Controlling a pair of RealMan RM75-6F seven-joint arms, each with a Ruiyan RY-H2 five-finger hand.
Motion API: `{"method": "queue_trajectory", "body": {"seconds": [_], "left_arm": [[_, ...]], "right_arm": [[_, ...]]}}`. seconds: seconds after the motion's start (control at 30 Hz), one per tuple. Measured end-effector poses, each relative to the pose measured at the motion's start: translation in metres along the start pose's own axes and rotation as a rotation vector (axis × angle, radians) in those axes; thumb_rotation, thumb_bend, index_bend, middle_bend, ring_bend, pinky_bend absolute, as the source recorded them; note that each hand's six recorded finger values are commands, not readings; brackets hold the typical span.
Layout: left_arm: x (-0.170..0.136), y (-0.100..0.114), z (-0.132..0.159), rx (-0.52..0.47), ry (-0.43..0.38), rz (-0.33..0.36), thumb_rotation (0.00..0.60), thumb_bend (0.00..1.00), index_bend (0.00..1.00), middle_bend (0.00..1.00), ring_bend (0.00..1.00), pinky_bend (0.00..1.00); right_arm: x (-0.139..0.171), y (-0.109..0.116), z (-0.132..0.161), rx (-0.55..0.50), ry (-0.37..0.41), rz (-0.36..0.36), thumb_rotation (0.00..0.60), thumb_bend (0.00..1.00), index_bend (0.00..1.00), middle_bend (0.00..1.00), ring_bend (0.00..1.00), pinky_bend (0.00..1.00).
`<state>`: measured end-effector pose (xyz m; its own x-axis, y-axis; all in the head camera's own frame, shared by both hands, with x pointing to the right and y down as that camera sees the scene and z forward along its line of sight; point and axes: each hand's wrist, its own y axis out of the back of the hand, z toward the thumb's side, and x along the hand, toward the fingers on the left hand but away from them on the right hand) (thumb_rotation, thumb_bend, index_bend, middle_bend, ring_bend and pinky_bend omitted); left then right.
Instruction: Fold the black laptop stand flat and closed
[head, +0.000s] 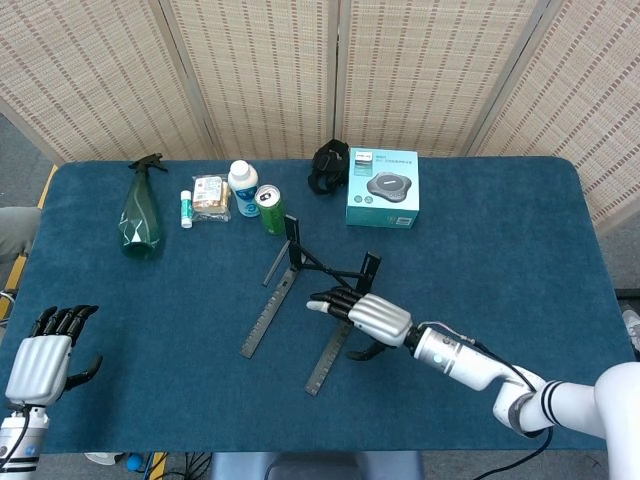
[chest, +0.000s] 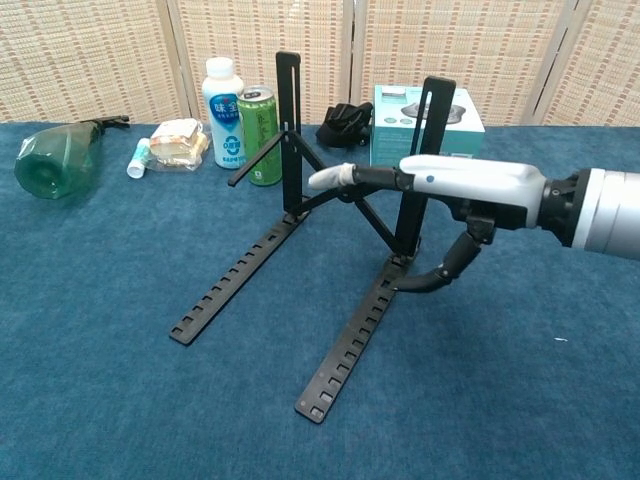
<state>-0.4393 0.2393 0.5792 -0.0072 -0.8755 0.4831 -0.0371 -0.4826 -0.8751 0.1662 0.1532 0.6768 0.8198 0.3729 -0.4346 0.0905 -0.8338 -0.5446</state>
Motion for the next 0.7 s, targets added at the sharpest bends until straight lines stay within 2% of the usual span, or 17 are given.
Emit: {"method": "queue_trajectory", "body": {"seconds": [0.37, 0.7], "left_arm": [[-0.001, 0.000, 0.000, -0.001, 0.001, 0.002, 0.600, 0.24, 0.16, 0.16, 0.15, 0.07], [-0.002, 0.000, 0.000, 0.001, 0.004, -0.001, 0.600, 0.24, 0.16, 0.16, 0.15, 0.07]], "right_arm": [[-0.002, -0.013, -0.023, -0.028, -0.067, 0.027, 0.600, 0.19, 0.00, 0.00, 0.00, 0.00], [-0.007, -0.015, -0.041, -0.046, -0.113, 0.030, 0.600, 0.19, 0.00, 0.00, 0.00, 0.00]]}}
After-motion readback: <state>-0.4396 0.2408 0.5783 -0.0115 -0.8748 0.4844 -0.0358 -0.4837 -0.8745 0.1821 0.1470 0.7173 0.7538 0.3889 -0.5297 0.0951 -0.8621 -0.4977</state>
